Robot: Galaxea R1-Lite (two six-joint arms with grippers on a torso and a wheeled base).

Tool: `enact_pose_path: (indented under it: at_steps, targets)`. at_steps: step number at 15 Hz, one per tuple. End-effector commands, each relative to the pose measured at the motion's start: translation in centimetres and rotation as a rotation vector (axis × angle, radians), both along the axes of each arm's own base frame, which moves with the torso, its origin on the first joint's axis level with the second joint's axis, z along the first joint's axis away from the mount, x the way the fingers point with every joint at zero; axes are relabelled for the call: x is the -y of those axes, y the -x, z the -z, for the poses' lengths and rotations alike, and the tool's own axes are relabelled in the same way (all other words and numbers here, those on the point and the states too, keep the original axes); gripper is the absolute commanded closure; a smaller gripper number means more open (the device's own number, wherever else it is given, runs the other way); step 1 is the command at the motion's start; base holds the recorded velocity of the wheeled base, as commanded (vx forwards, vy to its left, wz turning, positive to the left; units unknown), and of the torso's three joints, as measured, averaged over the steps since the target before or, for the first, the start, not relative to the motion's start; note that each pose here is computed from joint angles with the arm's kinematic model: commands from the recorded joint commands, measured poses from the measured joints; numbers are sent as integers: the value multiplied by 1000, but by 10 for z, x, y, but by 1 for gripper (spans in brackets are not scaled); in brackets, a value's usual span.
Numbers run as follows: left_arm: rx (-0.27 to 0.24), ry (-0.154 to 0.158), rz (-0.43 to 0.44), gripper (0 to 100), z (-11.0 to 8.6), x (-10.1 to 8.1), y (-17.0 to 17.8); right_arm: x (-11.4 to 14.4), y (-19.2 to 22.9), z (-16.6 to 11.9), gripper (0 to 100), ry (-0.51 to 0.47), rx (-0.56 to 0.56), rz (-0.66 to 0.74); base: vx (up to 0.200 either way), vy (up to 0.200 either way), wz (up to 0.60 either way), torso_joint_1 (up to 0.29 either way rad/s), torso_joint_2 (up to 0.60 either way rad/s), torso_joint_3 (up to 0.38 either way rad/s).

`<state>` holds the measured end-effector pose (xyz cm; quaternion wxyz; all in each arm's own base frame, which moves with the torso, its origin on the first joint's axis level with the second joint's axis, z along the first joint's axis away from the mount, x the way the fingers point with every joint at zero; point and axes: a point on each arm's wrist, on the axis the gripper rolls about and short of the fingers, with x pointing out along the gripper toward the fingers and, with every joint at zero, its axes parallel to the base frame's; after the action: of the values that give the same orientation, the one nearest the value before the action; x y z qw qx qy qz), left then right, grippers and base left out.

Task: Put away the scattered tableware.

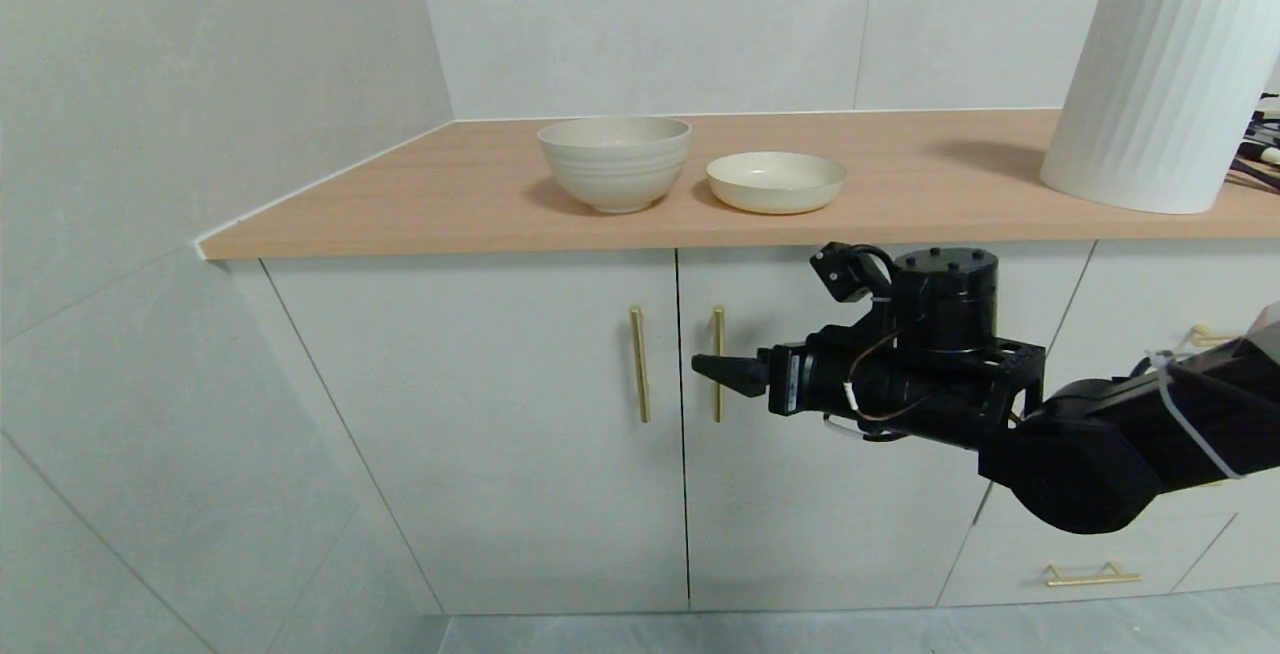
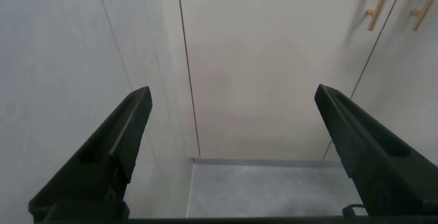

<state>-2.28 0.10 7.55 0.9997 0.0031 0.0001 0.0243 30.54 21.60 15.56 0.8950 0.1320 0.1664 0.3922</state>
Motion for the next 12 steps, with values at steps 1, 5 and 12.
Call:
enact_pose_path:
  at_steps: [1, 5, 12]
  targets:
    - [0, 0, -1, 0, 0, 0, 0, -7, -10, 15, 0, -17, -20, 2, 0, 0, 0, 0, 0, 0]
    - [0, 2, -1, 0, 0, 0, 0, -19, -20, 25, 0, -59, 6, -4, 0, 0, 0, 0, 0, 0]
    - [-1, 3, -1, 0, 0, 0, 0, -31, -20, 27, 0, -119, -56, -16, 0, 0, 0, 0, 0, 0]
